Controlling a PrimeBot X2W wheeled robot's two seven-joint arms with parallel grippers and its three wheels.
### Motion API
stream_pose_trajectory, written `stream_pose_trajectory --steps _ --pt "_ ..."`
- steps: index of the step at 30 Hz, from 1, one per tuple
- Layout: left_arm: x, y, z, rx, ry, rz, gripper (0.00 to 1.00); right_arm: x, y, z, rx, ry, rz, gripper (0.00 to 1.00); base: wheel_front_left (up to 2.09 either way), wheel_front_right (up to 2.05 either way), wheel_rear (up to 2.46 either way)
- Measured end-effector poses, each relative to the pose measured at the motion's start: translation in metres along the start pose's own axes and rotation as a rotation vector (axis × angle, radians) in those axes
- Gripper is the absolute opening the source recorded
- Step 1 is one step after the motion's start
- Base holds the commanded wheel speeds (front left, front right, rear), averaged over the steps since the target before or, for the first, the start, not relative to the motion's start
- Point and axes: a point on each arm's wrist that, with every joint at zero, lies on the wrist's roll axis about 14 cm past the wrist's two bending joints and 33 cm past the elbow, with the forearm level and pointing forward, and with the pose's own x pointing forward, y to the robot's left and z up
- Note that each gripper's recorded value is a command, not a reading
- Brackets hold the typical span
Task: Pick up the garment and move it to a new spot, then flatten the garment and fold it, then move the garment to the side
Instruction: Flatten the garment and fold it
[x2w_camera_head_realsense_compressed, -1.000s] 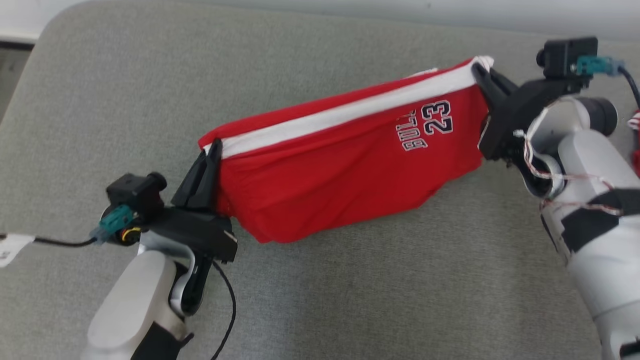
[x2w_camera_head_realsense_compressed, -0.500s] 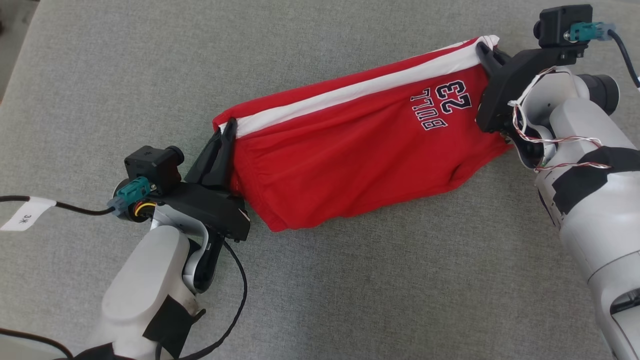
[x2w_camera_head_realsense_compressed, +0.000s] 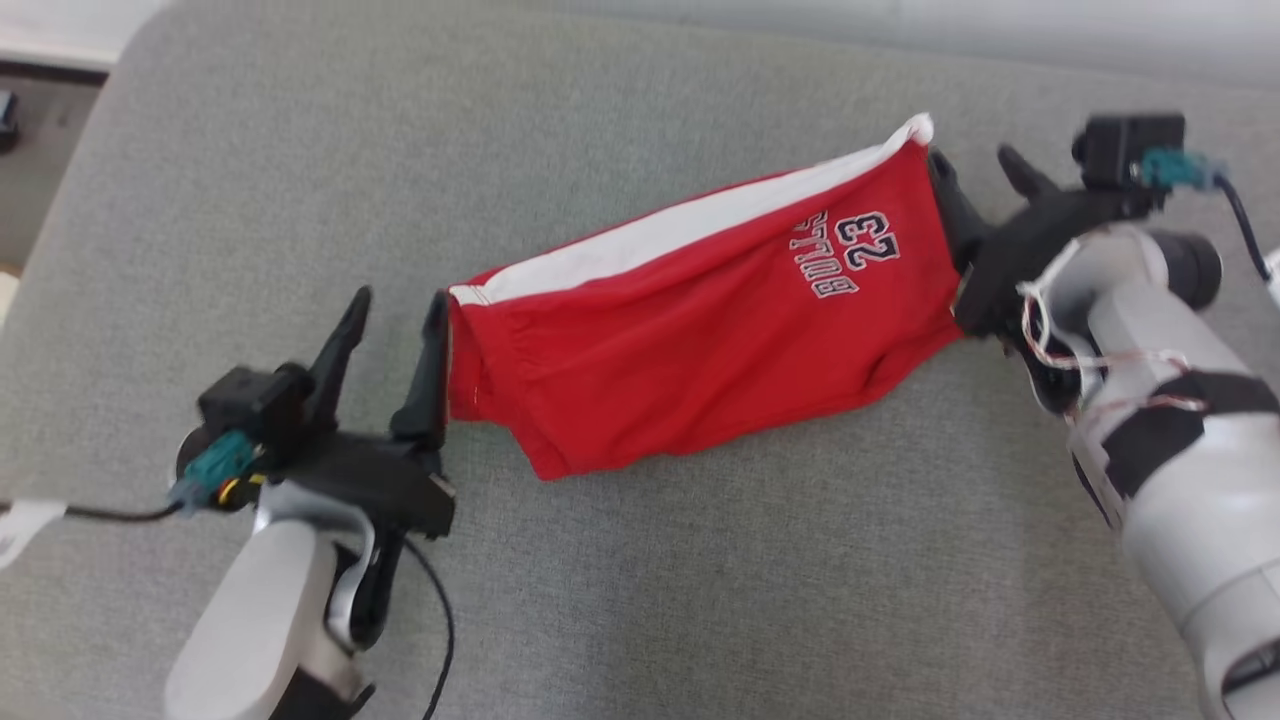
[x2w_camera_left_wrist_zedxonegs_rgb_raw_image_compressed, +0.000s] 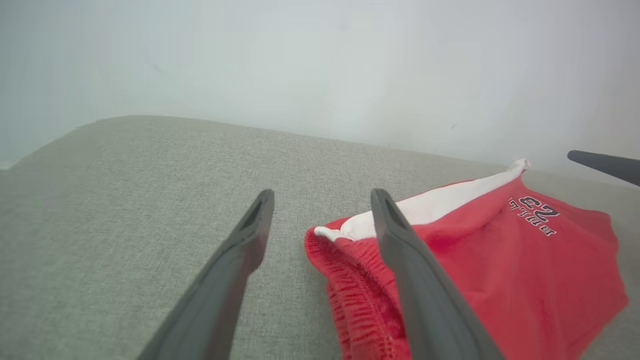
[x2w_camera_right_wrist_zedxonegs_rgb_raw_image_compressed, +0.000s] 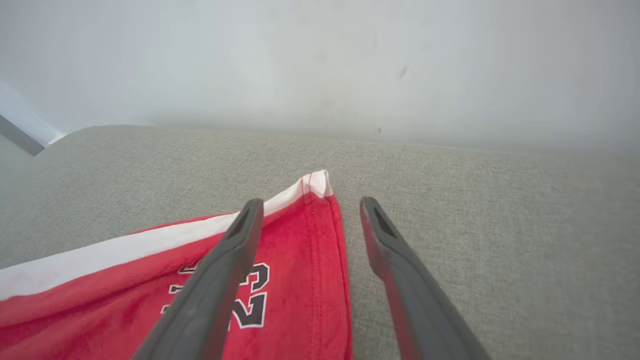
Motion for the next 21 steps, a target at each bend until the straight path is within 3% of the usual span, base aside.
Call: stream_pose_trajectory --steps 7,12,21 --pt "-0.037 0.008 0.037 0.083 -0.132 0.066 1.0 -0.039 -0.017 -0.019 0.021 -0.004 -0.048 1.0 0.0 0.0 0.0" --pt "-0.064 0.01 0.039 0.129 -0.152 0.097 1.0 -0.058 -0.022 -0.034 0.072 0.005 -0.075 1.0 0.0 0.0 0.0" --pt "-0.094 0.023 0.044 0.112 -0.182 0.177 1.0 -0.053 -0.015 -0.041 0.111 0.02 -0.078 1.0 0.0 0.0 0.0"
